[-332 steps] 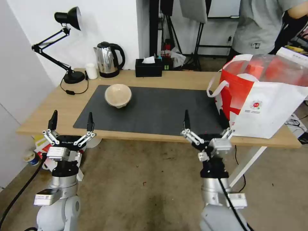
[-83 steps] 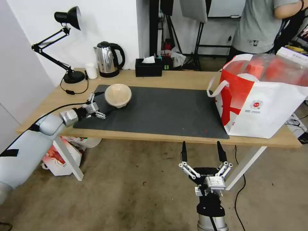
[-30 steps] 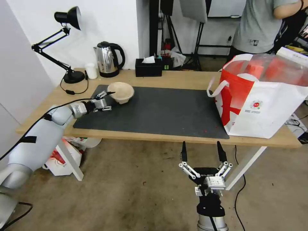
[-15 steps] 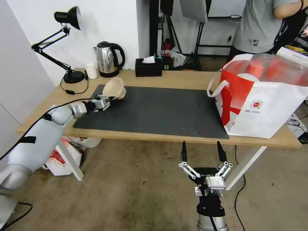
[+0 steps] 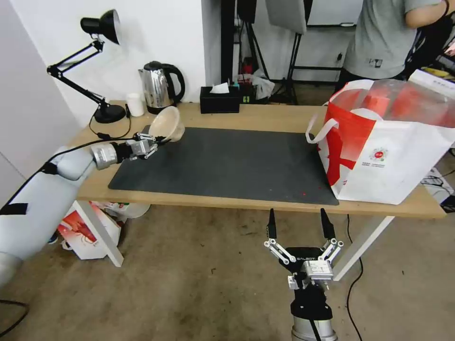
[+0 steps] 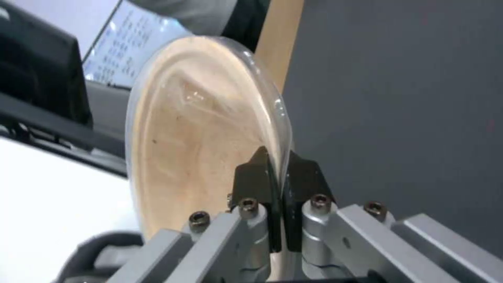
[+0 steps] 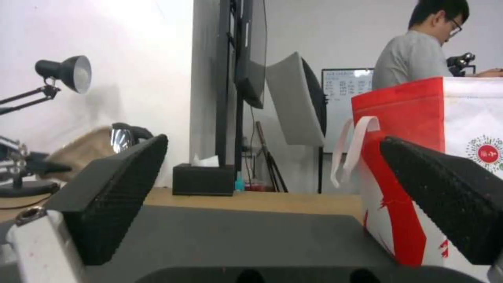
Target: Pick up the trash from the table and place it into the takeout bag.
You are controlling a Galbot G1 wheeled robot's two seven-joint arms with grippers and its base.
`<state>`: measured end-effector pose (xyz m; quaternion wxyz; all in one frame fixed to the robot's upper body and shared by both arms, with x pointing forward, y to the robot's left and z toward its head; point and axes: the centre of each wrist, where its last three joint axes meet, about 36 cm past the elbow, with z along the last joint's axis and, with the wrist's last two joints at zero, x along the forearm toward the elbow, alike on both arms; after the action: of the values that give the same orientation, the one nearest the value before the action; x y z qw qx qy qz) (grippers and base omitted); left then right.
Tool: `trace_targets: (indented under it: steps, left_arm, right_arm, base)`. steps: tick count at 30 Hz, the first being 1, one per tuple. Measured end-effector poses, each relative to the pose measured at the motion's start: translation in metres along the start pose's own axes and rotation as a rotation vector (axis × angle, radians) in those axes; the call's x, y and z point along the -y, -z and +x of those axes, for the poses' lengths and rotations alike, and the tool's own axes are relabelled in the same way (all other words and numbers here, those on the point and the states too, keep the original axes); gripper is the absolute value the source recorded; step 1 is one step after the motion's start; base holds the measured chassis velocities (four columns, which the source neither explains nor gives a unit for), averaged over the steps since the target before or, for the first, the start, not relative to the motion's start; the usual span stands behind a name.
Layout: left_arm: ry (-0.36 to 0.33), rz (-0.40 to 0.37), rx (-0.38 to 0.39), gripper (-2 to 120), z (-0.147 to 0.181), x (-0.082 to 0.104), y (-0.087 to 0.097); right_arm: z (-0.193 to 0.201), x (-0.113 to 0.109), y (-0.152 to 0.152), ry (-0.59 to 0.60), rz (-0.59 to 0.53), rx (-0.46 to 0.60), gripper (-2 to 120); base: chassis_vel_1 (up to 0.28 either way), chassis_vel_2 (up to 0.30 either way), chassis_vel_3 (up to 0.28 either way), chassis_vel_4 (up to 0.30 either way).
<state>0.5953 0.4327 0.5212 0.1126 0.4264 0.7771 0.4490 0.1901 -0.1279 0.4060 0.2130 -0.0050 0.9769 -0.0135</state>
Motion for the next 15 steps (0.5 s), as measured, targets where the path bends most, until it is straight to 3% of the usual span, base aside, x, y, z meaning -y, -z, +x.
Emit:
trace_targets:
  steps: [3,4,8,10,13,15]
  left_arm:
    - [-0.012,-0.015,0.046,0,0.003,-0.009,0.024]
    - [-0.012,-0.015,0.046,0,0.003,-0.009,0.024]
    - [-0.027,-0.023,0.127,0,0.002,-0.024,0.063]
    - [-0.027,-0.023,0.127,0,0.002,-0.024,0.063]
    - [-0.037,-0.020,0.189,0,-0.004,-0.035,0.094]
    - [-0.036,-0.026,0.200,0,-0.006,-0.038,0.101]
  right_arm:
    - [0.000,0.000,0.000,0.000,0.000,0.000,100]
    - [0.000,0.000,0.000,0.000,0.000,0.000,100]
    - [0.000,0.000,0.000,0.000,0.000,0.000,100]
    - [0.000,0.000,0.000,0.000,0.000,0.000,100]
    - [0.000,0.000,0.000,0.000,0.000,0.000,100]
    - [0.000,0.000,0.000,0.000,0.000,0.000,100]
  base:
    - [0.000,0.000,0.000,0.000]
    - [0.000,0.000,0.000,0.000]
    - [0.000,0.000,0.000,0.000]
    - [0.000,0.000,0.000,0.000]
    - [0.000,0.000,0.000,0.000]
    - [0.000,0.000,0.000,0.000]
